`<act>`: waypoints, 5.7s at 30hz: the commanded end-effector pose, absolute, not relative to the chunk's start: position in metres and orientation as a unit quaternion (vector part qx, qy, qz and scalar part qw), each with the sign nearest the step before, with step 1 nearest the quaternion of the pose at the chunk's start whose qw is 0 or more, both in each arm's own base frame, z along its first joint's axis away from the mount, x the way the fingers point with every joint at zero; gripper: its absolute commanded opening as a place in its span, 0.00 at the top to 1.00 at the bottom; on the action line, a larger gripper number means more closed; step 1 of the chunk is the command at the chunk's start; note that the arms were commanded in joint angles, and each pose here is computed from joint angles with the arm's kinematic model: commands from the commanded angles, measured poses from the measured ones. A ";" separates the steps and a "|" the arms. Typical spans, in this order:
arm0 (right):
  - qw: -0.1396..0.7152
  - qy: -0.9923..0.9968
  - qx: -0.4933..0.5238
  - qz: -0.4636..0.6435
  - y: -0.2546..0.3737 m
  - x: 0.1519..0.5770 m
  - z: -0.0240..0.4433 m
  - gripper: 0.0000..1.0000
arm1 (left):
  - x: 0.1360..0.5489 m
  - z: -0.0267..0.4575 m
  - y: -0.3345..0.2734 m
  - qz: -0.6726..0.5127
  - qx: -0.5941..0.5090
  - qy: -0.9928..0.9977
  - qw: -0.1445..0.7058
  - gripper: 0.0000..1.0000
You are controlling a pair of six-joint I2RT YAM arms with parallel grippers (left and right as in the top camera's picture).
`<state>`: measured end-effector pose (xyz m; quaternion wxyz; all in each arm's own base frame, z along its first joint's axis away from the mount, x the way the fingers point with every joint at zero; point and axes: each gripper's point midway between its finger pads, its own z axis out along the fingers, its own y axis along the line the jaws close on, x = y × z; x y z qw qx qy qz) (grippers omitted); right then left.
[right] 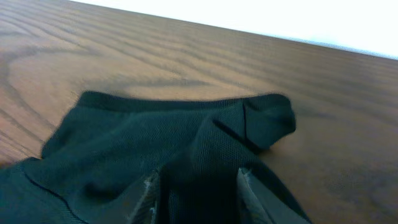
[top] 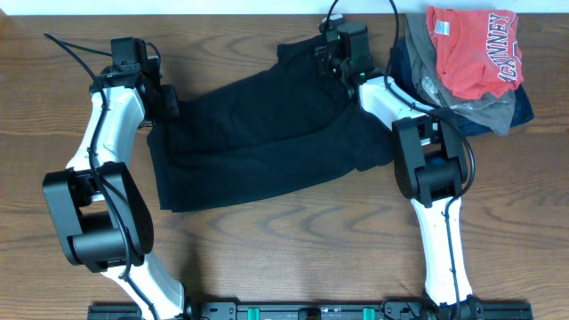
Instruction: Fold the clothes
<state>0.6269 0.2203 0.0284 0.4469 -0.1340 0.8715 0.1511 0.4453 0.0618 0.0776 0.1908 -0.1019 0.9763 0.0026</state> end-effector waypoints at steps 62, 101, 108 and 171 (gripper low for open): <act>0.415 0.888 -0.161 0.117 0.188 0.674 0.109 0.99 | 0.455 0.118 0.067 0.009 -0.118 0.961 0.248 0.94; 0.021 0.981 -0.155 0.116 0.167 0.483 0.078 0.99 | 0.339 0.078 0.050 0.006 -0.115 0.993 0.023 0.58; 0.031 0.976 -0.184 0.115 0.166 0.483 0.085 0.57 | 0.330 0.078 0.049 0.005 -0.115 0.993 0.005 0.37; 0.061 0.992 -0.109 0.003 0.138 0.397 0.180 0.01 | 0.334 0.167 0.054 -0.091 -0.148 0.972 0.156 0.02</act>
